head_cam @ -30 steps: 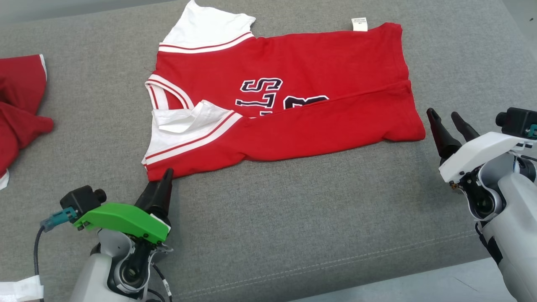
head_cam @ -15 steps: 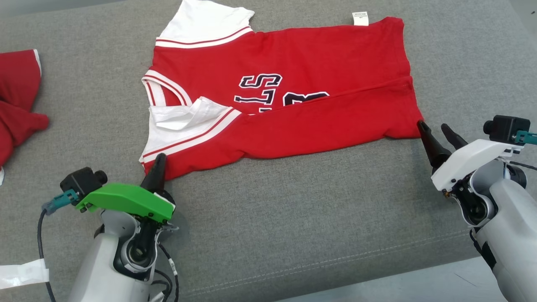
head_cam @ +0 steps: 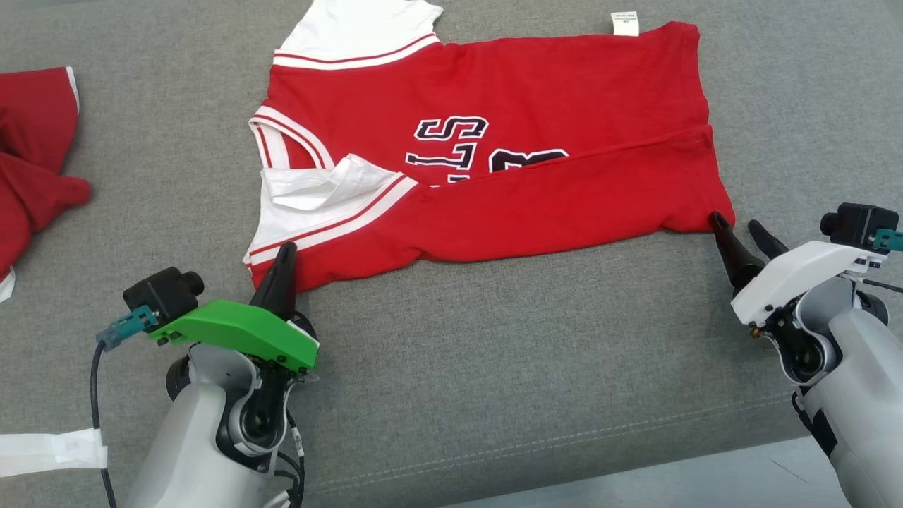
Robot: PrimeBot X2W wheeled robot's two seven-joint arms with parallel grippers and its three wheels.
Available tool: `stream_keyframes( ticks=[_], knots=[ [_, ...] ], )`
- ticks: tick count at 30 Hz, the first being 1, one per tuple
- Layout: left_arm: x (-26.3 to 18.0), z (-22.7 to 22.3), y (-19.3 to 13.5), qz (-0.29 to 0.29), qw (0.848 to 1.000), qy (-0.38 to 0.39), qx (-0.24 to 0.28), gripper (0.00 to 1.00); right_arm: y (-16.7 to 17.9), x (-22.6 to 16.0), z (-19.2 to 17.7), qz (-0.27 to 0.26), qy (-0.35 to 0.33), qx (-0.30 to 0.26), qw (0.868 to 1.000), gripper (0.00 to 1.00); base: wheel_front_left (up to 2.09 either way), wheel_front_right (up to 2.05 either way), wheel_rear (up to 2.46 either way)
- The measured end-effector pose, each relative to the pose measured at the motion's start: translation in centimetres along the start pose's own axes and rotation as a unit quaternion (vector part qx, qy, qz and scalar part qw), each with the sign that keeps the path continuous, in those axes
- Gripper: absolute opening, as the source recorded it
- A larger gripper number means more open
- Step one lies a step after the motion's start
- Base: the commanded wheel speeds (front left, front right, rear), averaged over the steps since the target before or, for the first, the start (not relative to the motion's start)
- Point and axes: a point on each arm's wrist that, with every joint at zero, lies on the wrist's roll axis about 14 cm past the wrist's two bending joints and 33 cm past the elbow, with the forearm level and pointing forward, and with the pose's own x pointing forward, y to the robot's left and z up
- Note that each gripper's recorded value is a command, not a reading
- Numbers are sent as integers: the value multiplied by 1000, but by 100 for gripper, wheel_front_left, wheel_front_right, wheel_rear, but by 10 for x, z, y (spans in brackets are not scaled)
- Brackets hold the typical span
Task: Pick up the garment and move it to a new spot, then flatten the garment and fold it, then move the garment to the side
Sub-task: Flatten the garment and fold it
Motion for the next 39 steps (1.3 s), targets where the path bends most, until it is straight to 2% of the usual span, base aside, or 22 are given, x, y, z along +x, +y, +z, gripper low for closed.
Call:
stream_keyframes(
  ticks=[2,7,8,12,18,26,32,34,36,37,38,39],
  knots=[
    [-1,-1,-2,-5,1000,1,22,0,0,0,0,0,0,-1,1000,100,0,0,0],
    [-7,8,6,-7,994,-12,110,94,-1,0,3,-1,-7,-2,1000,100,0,0,0],
    [-9,8,9,-5,992,-12,125,100,-1,0,4,-2,-11,-1,1000,100,0,0,0],
    [-19,-5,20,12,991,3,137,100,-5,0,9,-5,-19,-3,1000,100,0,0,0],
    [-28,-19,31,35,992,24,121,100,-6,0,11,-6,-21,-6,1000,100,0,0,0],
    [-24,-24,29,43,997,31,53,100,-5,0,11,-5,-23,-6,1000,100,0,0,0],
    [-16,-16,29,49,998,20,28,100,-7,-2,8,-8,-22,-2,1000,100,0,0,0],
    [-11,-16,26,45,998,22,25,96,-11,-4,9,-14,-24,-2,1000,100,0,0,0],
    [-8,-17,24,43,999,23,24,83,-14,-5,8,-18,-23,-2,1000,100,0,0,0],
    [-7,-17,23,42,999,23,24,69,-15,-5,8,-19,-22,-1,1000,100,0,0,0],
    [-7,-17,23,42,999,24,24,48,-16,-5,8,-20,-22,-1,1000,100,0,0,0],
    [-6,-17,23,43,999,24,23,42,-17,-5,7,-21,-21,0,1000,100,0,0,0]
  ],
)
